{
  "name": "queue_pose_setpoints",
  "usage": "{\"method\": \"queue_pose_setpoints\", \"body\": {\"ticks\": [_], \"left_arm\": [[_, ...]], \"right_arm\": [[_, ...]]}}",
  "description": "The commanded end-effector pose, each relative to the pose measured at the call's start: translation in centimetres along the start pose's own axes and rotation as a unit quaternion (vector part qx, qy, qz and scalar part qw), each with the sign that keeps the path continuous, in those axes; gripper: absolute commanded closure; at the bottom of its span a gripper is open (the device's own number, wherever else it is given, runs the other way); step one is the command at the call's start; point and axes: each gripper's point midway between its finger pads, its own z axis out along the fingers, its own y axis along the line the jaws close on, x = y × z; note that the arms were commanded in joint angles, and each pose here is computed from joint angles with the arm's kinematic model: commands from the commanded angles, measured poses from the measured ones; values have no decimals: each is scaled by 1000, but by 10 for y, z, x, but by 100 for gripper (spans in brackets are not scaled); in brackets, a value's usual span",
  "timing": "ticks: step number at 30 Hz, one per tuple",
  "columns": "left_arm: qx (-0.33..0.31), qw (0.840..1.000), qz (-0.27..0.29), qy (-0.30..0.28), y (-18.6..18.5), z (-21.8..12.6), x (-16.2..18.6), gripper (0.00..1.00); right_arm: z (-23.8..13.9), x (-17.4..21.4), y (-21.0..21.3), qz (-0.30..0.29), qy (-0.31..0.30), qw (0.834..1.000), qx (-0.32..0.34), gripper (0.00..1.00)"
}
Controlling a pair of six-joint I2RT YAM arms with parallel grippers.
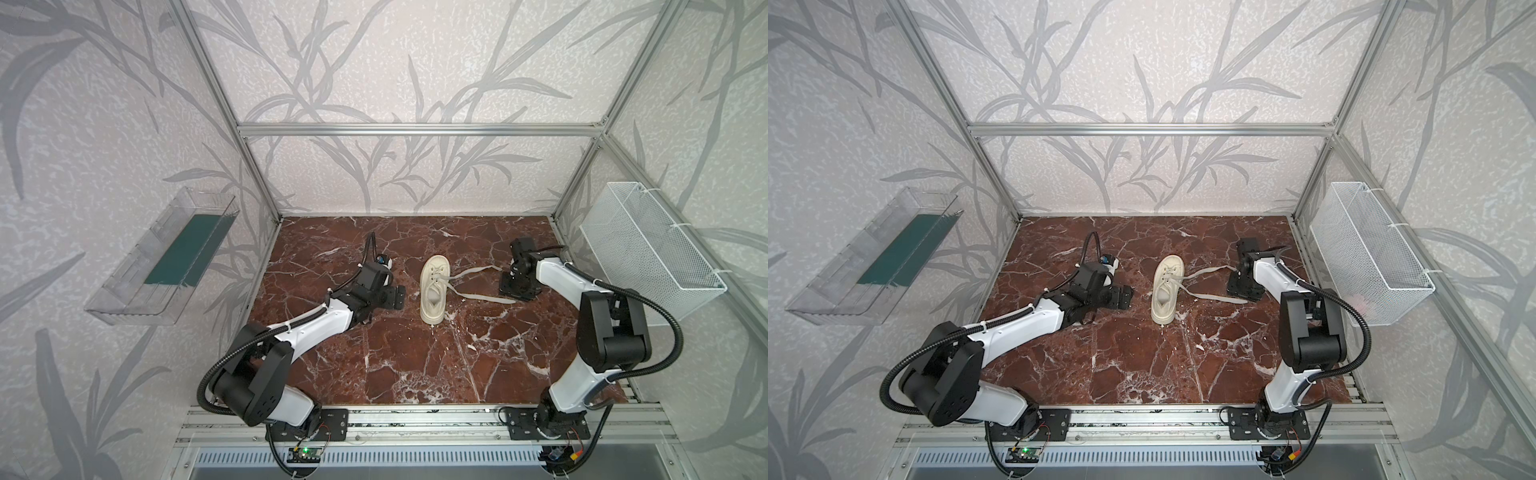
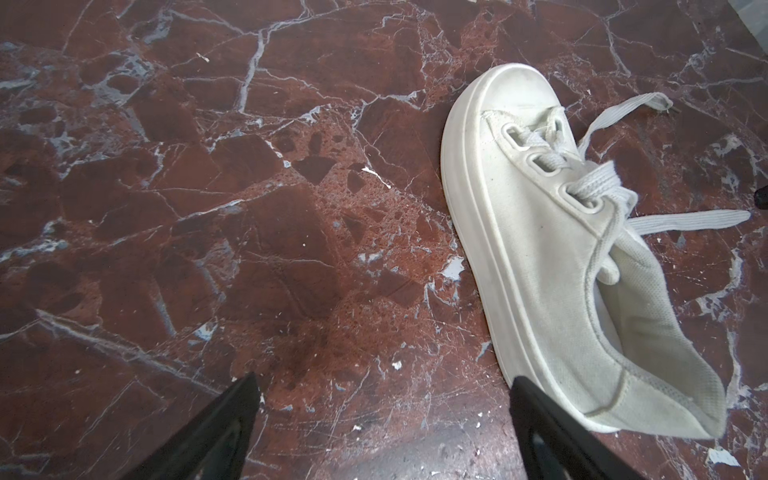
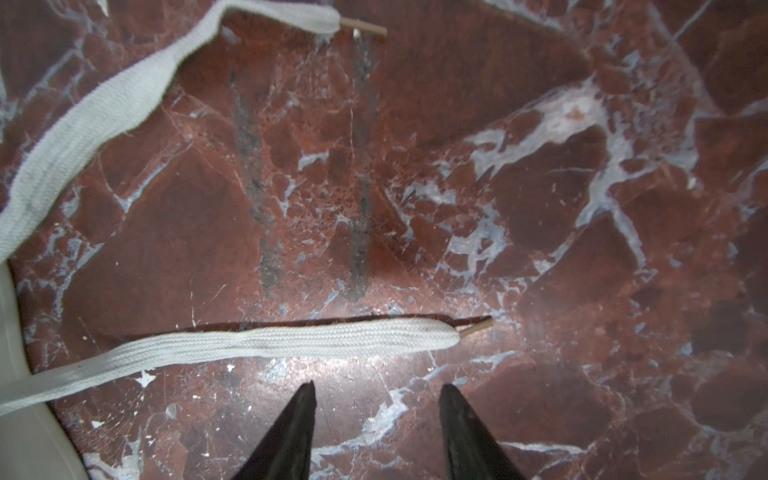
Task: Tie the shoes
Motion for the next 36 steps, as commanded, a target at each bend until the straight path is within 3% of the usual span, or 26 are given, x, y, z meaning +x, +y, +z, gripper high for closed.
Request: {"method": "queue_pose_setpoints", "body": {"ticks": [1,24,32,36], "left_arm": [[5,1000,-9,-9,-4,1,-8,4],[0,1000,-12,-4,-1,3,-3,4],[-5,1000,-9,-5,2,-2,-1,4],[-4,1000,-9,-6,2,-4,-1,4]], "right_arm": [[9,0,-4,2,3,1000,12,52],[45,20,-10,-28,49,996,69,62],[43,19,1,-26,49,998,41,82],[22,5,15,-36,21,999,12,91]]}}
